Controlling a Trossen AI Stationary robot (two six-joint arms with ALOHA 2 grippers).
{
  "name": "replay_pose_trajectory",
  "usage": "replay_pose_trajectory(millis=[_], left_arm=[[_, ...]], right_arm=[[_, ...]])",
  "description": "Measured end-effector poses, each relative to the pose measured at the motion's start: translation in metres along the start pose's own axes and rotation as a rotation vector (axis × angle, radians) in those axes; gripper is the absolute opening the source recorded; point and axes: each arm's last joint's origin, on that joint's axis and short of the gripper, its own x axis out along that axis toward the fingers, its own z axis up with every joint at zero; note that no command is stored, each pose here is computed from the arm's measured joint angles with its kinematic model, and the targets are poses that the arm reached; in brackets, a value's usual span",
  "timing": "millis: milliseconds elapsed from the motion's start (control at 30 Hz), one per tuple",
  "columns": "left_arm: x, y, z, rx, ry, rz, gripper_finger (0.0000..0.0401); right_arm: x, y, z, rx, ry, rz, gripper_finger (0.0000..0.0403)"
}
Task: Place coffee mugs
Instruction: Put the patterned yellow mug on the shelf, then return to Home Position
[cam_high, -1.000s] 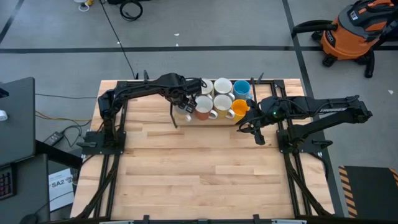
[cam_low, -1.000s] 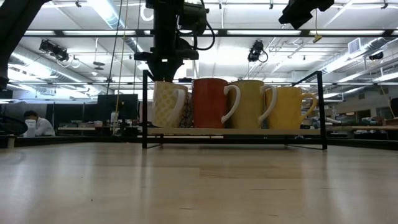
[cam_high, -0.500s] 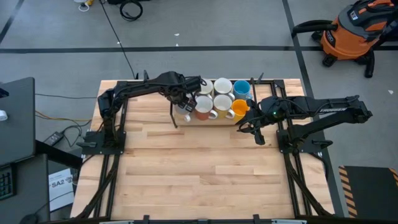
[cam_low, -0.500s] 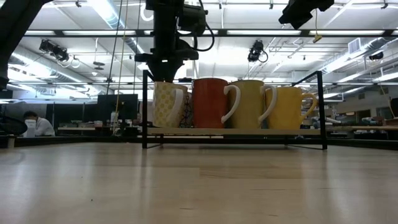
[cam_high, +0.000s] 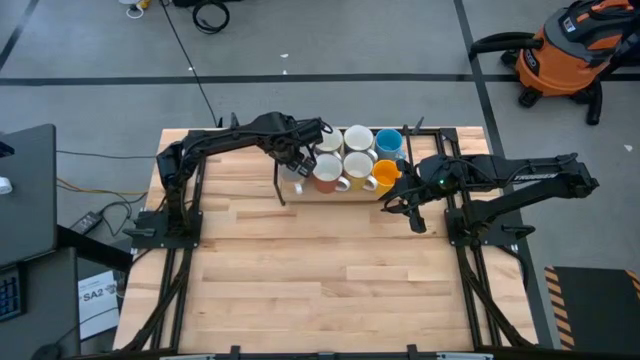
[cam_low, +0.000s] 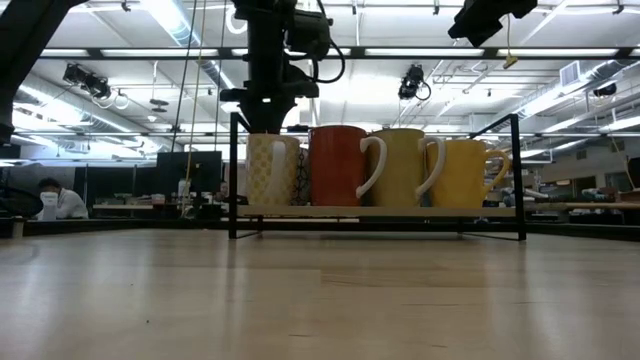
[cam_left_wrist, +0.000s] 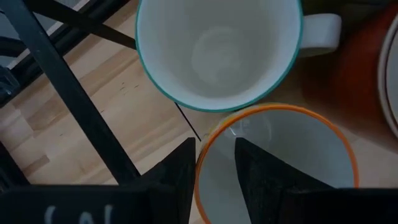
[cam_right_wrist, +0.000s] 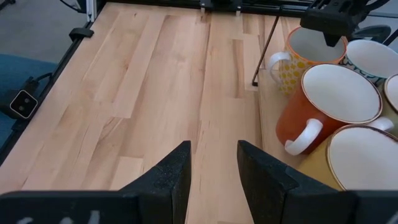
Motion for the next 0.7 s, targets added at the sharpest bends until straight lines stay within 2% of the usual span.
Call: replay_pose_trajectory(millis=[300, 600, 700], left_arm=[[-0.007, 0.002, 0.003, -0.007, -0.009, -0.011, 0.0119], [-0.051, 0.005, 0.021, 0.032, -0.151, -0.095, 0.0119], [-0.073, 0.007, 0.024, 0.089, -0.204, -0.119, 0.0119]], right_arm=[[0.000, 0.000, 0.000, 0.000, 0.000, 0.000, 0.0135], [0.000, 0.000, 0.000, 0.000, 0.000, 0.000, 0.0135], [0.000, 0.000, 0.000, 0.000, 0.000, 0.000, 0.0135]])
